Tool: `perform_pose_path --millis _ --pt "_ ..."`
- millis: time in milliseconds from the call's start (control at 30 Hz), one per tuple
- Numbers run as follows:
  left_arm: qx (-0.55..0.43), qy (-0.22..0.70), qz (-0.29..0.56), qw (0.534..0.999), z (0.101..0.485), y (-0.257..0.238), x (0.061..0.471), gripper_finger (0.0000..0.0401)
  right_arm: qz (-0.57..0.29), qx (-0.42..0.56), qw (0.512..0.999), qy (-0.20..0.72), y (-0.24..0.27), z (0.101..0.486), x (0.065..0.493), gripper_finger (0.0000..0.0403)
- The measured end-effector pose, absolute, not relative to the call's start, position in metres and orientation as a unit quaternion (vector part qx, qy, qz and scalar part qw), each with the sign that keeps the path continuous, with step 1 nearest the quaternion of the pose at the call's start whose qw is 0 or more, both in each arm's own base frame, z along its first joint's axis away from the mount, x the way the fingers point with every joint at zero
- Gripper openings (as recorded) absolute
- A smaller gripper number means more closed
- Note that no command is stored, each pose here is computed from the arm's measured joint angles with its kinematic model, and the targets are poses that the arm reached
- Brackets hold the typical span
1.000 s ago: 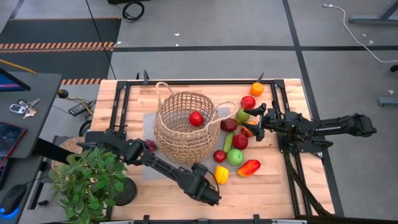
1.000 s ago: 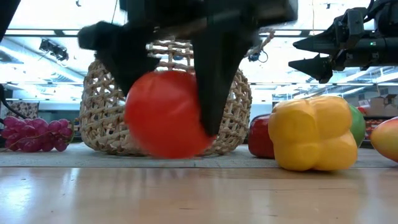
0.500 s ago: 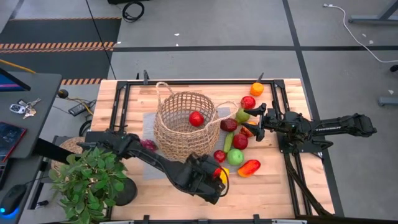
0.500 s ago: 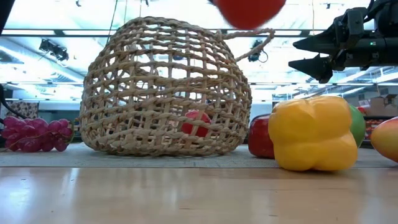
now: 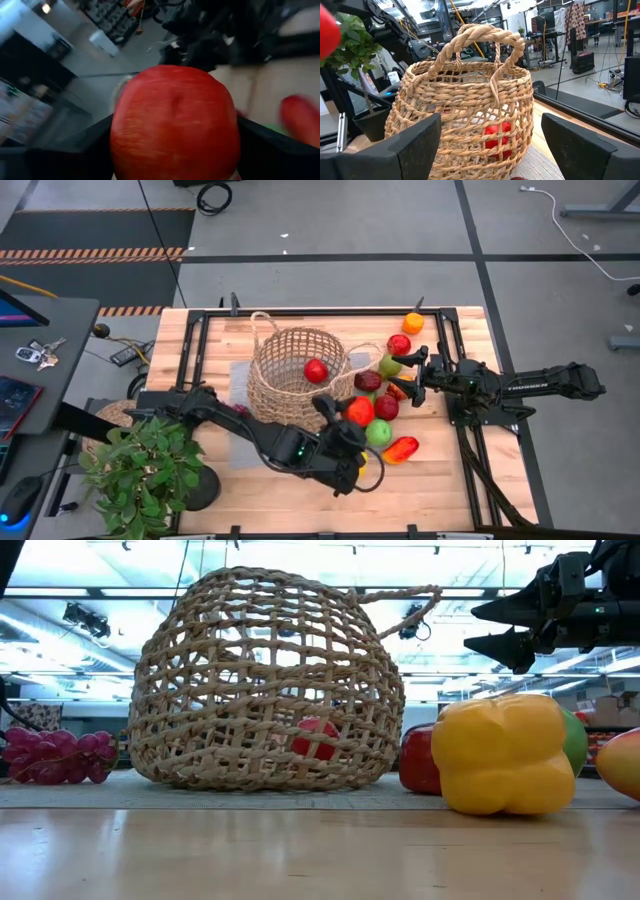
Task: Build produce basket
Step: Put the red apple into the brown basket
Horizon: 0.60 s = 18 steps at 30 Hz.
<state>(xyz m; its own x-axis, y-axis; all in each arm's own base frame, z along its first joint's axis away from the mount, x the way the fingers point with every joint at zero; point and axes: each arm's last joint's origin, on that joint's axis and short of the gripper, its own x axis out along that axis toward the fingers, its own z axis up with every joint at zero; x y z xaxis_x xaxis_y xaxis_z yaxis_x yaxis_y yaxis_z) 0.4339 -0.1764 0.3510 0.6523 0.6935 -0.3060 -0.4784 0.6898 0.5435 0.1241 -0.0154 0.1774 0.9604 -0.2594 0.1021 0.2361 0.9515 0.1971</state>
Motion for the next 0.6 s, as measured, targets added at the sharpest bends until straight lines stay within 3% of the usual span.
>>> perform_pose_path --millis 267,600 --pt "0.347 0.296 0.311 0.834 0.354 -0.159 0.444 0.0315 -0.126 0.092 0.986 -0.064 -0.015 0.178 0.124 0.0348" --pt "0.552 0.286 0.222 0.751 0.375 -0.180 0.452 0.0316 -0.126 0.092 0.986 -0.064 -0.015 0.178 0.124 0.0348"
